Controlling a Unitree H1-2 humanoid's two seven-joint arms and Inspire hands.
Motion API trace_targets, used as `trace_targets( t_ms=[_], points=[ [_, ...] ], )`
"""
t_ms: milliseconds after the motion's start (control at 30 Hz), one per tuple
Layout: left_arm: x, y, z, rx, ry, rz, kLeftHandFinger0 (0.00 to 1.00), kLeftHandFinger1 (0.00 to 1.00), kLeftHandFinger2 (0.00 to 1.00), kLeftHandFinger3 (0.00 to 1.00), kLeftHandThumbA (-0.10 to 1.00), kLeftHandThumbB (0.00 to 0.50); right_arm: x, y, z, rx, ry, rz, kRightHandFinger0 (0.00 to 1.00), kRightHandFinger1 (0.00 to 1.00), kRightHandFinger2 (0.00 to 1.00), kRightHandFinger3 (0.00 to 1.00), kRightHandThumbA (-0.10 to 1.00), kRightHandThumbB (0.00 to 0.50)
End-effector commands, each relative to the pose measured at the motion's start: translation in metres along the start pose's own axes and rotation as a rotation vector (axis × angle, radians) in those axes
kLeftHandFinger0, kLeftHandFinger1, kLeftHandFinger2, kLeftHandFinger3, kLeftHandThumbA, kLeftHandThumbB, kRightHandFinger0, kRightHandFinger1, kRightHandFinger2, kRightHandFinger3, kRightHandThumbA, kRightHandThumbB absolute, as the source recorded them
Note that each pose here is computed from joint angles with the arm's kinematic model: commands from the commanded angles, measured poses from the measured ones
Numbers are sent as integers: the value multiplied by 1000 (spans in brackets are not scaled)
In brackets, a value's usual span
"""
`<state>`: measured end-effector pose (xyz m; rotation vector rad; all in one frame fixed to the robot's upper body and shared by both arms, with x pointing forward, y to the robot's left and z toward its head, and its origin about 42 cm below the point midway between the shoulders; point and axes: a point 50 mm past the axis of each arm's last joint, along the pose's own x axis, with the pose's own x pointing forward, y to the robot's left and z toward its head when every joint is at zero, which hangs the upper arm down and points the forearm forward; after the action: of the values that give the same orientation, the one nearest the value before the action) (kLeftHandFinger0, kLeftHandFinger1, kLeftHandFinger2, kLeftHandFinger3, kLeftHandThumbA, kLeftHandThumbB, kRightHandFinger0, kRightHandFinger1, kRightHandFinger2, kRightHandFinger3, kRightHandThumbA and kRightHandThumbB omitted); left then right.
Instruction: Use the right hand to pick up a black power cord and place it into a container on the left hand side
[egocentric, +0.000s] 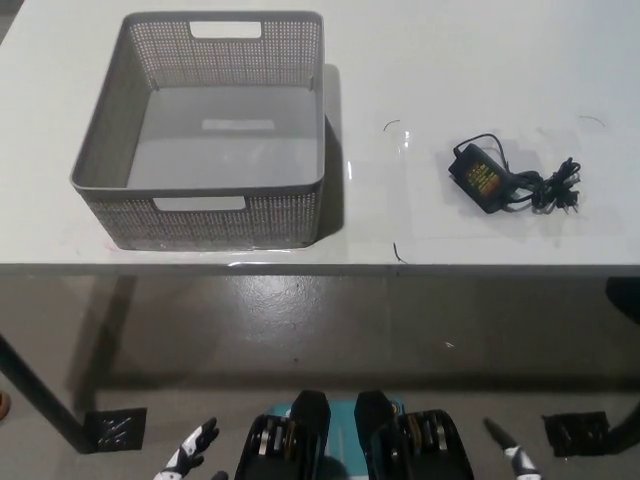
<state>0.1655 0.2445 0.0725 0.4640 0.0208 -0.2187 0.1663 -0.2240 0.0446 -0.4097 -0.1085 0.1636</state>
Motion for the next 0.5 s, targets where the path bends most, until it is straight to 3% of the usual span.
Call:
trace_targets(
  t_ms=[0, 67, 167, 233, 333, 367, 400, 467],
  points=[
    [-13, 1, 9, 40, -78, 3, 1000, 1000, 1000, 1000, 921, 201, 1, -49, 56, -126, -229, -89, 1000, 1000, 1000, 1000, 1000, 463],
    [-14, 0, 8, 38, -78, 4, 1000, 1000, 1000, 1000, 907, 214, 6, -67, 75, -171, -252, -117, 1000, 1000, 1000, 1000, 1000, 485],
    [-14, -1, 8, 38, -77, 5, 1000, 1000, 1000, 1000, 905, 213, 7, -71, 81, -186, -255, -127, 1000, 1000, 1000, 1000, 1000, 487],
    [-15, -1, 7, 31, -73, 3, 1000, 1000, 1000, 1000, 907, 222, 19, -99, 115, -282, -310, -194, 1000, 1000, 1000, 1000, 1000, 500],
    [-15, -1, 8, 34, -74, -2, 1000, 1000, 1000, 1000, 909, 220, 26, -112, 129, -311, -334, -226, 1000, 1000, 1000, 1000, 1000, 495],
    [-15, 0, 8, 37, -75, -3, 1000, 1000, 1000, 1000, 907, 213, 26, -112, 130, -311, -330, -227, 1000, 1000, 1000, 1000, 1000, 425],
    [-13, 0, 9, 42, -77, -5, 1000, 1000, 1000, 1000, 907, 212, 34, -121, 135, -313, -352, -240, 1000, 1000, 1000, 1000, 992, 467],
    [-7, 2, 11, 49, -86, -9, 1000, 1000, 1000, 1000, 909, 215, 58, -144, 153, -345, -392, -274, 1000, 1000, 1000, 1000, 959, 482]
  ],
)
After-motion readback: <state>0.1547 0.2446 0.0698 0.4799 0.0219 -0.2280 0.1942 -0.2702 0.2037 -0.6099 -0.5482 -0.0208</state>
